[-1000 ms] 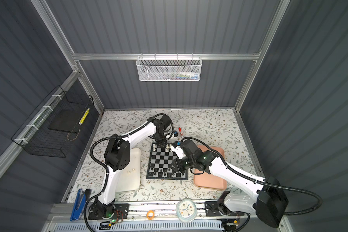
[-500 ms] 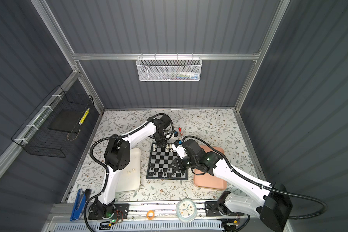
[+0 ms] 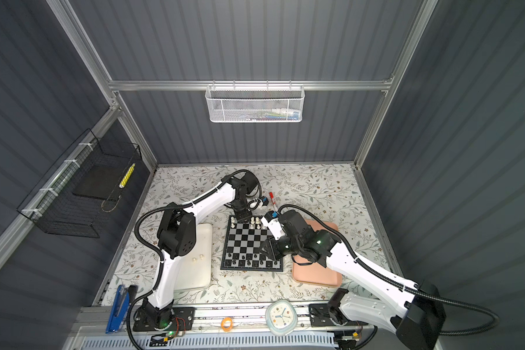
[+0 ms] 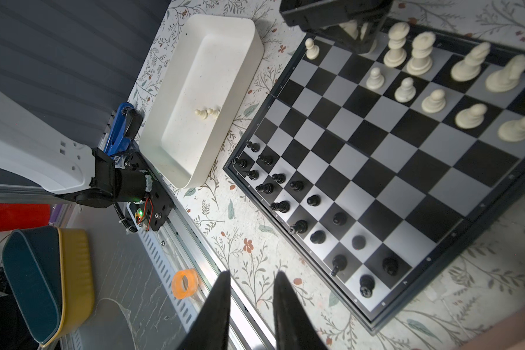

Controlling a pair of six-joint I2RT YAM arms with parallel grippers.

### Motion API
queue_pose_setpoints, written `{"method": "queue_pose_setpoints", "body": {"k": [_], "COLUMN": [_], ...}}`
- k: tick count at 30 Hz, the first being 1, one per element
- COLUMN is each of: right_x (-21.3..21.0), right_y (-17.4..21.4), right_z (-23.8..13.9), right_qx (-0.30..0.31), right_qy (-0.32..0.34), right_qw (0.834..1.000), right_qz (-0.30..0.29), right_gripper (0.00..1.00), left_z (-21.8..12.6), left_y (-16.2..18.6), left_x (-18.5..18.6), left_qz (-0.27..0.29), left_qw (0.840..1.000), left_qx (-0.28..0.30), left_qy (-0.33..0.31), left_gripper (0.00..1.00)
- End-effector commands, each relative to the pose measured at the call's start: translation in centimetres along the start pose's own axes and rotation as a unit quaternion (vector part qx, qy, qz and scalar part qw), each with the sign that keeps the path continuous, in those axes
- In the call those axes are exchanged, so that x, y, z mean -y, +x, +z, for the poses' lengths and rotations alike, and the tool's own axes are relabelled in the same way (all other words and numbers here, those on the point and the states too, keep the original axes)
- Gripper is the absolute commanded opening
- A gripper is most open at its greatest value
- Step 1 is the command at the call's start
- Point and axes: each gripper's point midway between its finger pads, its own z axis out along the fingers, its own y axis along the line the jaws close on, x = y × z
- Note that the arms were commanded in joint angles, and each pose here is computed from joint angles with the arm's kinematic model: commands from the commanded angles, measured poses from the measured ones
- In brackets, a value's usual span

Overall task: Set up the chess pieces on the board
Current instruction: 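Open the left gripper to release the white pawn on the board, then raise the left gripper and move it back over the white tray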

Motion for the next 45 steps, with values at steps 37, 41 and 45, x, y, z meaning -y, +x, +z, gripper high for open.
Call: {"method": "queue_pose_setpoints", "body": {"k": [37,41,45], "right_x": [-3.7,-3.8,-4.0], "right_y": [-1.3,-1.1,-0.8], "right_z": [1.3,2.6,3.5], "right_qx": [-0.042,-0.058,-0.066], "right_qy": [-0.088,-0.087,-0.088], "right_qw": [0.995,0.994,0.994], "right_qz": [-0.016,-0.019,-0.022], "right_gripper": [0.26,0.26,0.26], "left_z": [-9.5,-8.4,-7.4], "left_y": [15.4,18.3,19.8], "left_x": [2.2,3.1,4.0], "left_qz": [-0.148,-0.170,-0.188], "left_qw": [0.989,0.985,0.982], "left_qx": [0.024,0.013,0.013], "left_qy": [-0.019,-0.012,0.007], "left_gripper": [0.39,0.41,0.44]}}
